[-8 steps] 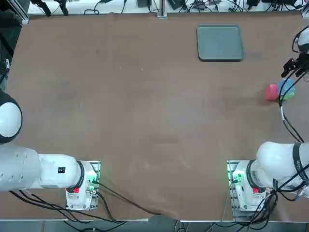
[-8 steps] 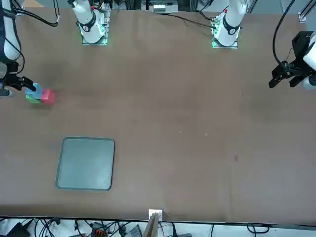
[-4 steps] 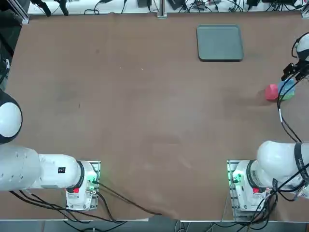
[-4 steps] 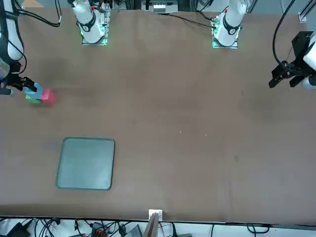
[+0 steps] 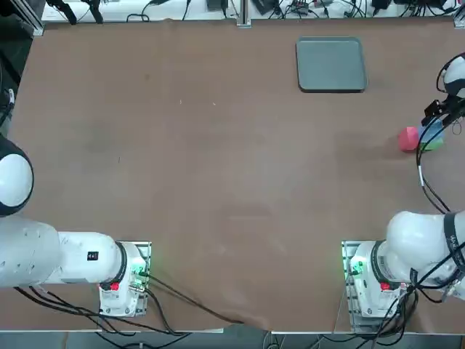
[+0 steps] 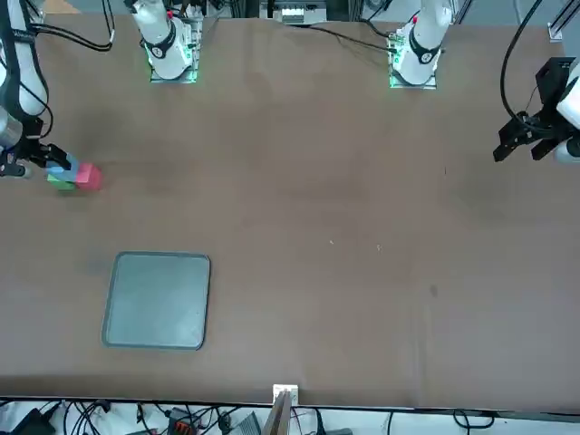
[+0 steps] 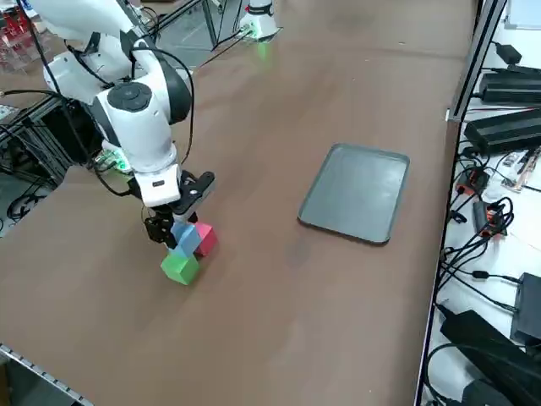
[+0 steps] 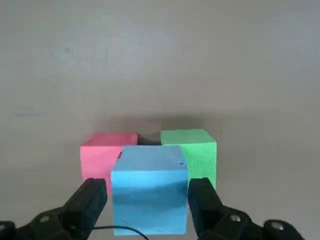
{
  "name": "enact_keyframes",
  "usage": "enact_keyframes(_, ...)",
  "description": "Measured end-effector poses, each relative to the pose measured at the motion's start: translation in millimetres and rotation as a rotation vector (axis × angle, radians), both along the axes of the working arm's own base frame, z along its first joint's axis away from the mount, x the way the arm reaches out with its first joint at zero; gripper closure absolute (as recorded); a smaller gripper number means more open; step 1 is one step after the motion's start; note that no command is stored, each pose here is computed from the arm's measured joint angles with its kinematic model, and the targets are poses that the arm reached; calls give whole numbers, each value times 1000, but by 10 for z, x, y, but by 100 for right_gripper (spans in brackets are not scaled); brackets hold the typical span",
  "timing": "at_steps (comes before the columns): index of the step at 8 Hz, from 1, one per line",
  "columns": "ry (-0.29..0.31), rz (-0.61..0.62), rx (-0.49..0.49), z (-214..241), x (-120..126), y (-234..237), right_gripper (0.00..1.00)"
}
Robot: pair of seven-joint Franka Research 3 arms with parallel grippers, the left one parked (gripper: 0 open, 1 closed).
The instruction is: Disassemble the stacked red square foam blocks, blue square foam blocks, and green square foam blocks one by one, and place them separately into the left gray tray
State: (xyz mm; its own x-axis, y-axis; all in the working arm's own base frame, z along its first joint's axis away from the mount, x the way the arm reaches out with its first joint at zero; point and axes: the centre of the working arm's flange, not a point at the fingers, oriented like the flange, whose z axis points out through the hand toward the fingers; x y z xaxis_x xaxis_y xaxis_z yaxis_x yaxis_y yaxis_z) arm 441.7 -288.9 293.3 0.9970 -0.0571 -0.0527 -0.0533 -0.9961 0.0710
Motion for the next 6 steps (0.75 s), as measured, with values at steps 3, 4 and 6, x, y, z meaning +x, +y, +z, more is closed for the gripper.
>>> enact_keyframes(3, 1, 0, 1, -13, -3, 1, 0)
enact_keyframes(4, 4, 0, 3, -30, -8, 4, 0)
enact_keyframes(6, 10, 0, 6, -82, -9, 5, 0)
